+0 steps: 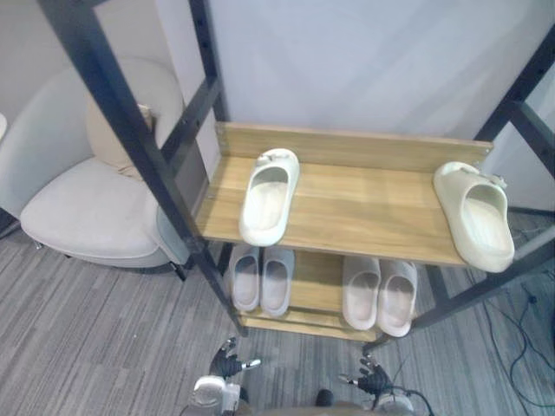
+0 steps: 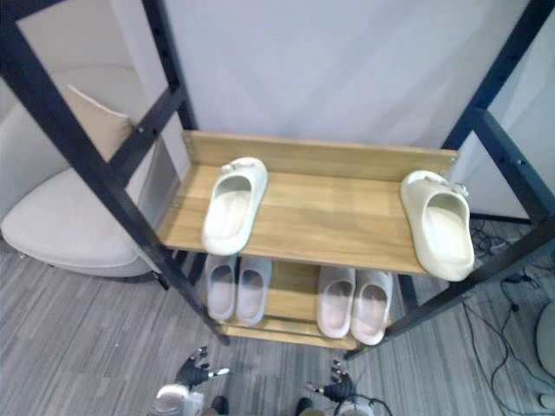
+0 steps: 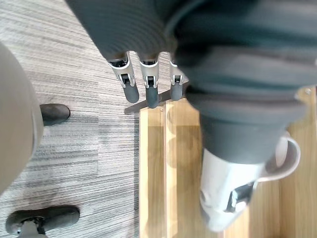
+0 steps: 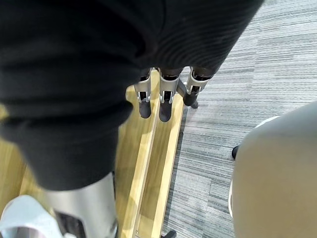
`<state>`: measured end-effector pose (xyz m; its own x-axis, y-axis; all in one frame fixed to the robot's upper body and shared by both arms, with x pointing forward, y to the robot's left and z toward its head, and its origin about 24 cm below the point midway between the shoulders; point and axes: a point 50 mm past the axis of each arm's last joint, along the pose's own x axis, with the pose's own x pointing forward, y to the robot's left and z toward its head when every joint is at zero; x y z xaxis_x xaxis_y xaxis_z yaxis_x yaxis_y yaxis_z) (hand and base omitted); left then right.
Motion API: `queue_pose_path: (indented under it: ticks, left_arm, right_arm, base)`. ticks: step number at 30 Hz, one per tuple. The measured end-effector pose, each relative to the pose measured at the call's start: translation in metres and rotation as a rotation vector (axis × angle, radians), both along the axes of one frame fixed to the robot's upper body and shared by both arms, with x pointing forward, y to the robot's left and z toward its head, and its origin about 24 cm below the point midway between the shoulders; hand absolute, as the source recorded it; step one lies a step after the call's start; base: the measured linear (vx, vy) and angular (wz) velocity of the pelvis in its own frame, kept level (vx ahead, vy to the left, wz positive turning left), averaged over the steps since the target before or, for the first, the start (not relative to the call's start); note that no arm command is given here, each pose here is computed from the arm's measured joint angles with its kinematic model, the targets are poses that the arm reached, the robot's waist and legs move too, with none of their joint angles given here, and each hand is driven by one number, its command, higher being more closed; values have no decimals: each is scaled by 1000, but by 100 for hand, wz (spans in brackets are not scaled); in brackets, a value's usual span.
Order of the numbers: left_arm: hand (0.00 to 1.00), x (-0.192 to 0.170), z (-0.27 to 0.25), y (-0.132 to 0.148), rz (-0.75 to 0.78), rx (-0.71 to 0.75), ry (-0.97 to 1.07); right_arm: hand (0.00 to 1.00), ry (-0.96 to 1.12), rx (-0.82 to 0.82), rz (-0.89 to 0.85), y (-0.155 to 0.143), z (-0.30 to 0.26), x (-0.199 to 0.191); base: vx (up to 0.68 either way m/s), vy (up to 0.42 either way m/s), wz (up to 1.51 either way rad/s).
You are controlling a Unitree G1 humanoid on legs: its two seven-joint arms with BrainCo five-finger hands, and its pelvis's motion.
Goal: Organize the slippers on the shoe rack
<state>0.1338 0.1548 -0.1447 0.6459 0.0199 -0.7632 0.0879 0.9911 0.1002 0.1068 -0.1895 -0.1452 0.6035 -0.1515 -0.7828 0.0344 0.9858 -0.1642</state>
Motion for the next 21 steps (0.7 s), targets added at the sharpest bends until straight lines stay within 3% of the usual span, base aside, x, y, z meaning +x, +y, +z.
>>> queue_pose_path:
  ticks: [4, 10, 21]
  left_arm:
    - [0, 0, 0, -4, -60, 2, 3]
    - [0, 9, 12, -25, -293, -5, -79]
    - [0, 31, 96, -109, -680, -309, -480]
  right_arm:
    - [0, 19, 4, -52, -6, -2, -3]
    - [0, 39, 9, -114, -15, -5, -8]
    - [0, 38, -7, -112, -21, -4, -9]
  base:
    - [-17, 35, 1]
    - [-11, 24, 9]
    - [33, 8, 9]
